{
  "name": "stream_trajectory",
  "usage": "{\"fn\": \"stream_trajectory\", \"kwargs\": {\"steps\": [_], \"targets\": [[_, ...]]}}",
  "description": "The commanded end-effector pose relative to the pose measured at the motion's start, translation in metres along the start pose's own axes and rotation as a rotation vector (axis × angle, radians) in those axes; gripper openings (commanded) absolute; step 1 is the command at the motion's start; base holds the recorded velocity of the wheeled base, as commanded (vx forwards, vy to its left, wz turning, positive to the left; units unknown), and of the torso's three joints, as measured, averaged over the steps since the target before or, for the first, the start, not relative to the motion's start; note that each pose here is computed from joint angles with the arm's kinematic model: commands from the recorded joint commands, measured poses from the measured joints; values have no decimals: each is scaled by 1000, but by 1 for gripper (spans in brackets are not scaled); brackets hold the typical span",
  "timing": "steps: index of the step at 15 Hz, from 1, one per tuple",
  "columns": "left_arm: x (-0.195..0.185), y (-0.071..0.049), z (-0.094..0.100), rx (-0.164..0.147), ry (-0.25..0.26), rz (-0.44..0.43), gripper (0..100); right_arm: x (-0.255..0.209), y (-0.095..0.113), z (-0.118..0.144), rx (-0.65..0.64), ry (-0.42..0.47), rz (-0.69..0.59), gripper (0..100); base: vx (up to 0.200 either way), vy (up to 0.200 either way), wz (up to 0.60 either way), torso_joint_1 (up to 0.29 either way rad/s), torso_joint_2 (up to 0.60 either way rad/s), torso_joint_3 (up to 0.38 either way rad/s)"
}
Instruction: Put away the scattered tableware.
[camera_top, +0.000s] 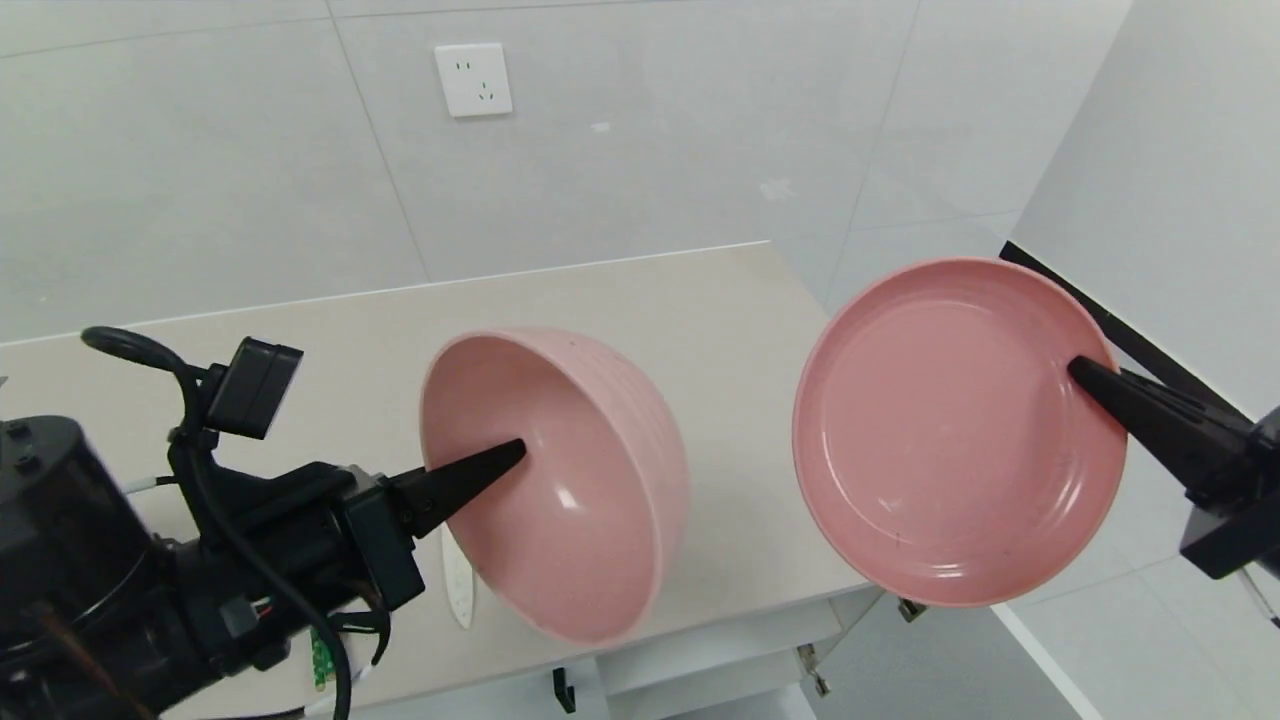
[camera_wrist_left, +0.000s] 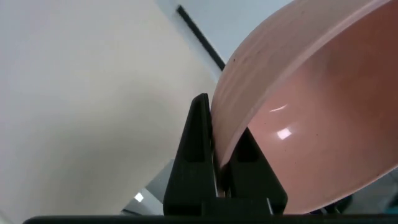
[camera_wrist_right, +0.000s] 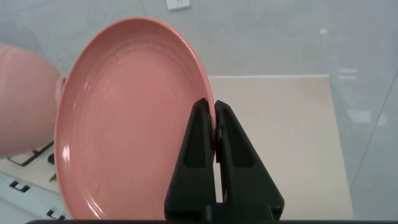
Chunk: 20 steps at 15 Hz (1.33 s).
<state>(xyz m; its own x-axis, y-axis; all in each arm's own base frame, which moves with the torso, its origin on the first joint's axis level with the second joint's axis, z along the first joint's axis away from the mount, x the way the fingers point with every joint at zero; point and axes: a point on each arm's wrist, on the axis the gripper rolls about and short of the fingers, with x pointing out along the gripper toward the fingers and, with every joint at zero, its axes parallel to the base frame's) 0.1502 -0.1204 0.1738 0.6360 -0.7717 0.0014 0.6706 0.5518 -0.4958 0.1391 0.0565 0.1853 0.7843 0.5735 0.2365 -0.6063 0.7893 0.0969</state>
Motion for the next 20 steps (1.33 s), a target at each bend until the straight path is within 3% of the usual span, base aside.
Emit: {"fn": "stream_trajectory", "kwargs": {"steps": [1, 3, 5, 6, 8, 9, 10, 12, 18, 19, 20], "targets": [[-21, -20, -5, 69, -14, -95, 0, -2, 3, 12, -13, -56, 11, 0, 0, 0, 0, 0, 0, 0], [-23, -8, 5, 84, -88, -4, 0, -3, 3, 12, -18, -55, 11, 0, 0, 0, 0, 0, 0, 0], [-26, -4, 5, 81, -105, 31, 0, -1, 2, 9, -29, -43, 4, 0, 0, 0, 0, 0, 0, 0], [-22, 2, 11, 100, -149, 131, 0, 5, -4, -1, -59, 5, -25, 0, 0, 0, 0, 0, 0, 0], [-26, 18, 15, 343, -191, 389, 0, 5, -5, -4, -80, 10, -80, 0, 0, 0, 0, 0, 0, 0], [-31, 16, 13, 411, -209, 477, 0, 0, -4, -4, -80, 2, -79, 0, 0, 0, 0, 0, 0, 0], [-39, 5, 11, 429, -240, 490, 0, -8, -1, -3, -87, -24, -70, 0, 0, 0, 0, 0, 0, 0], [-47, -6, 12, 432, -271, 441, 0, -6, 0, 4, -103, -81, -61, 0, 0, 0, 0, 0, 0, 0], [-35, 1, 3, 408, -257, 439, 0, 8, -6, -6, -103, -65, -63, 0, -33, 0, 0, 1, 0, 1], [-30, 4, 0, 391, -291, 426, 0, 8, -6, -8, -101, -54, -64, 0, -200, 0, 0, 7, 7, 2], [-29, 5, -2, 392, -304, 420, 0, 8, -6, -8, -101, -56, -64, 0, -200, 0, 0, 2, 2, -2]]}}
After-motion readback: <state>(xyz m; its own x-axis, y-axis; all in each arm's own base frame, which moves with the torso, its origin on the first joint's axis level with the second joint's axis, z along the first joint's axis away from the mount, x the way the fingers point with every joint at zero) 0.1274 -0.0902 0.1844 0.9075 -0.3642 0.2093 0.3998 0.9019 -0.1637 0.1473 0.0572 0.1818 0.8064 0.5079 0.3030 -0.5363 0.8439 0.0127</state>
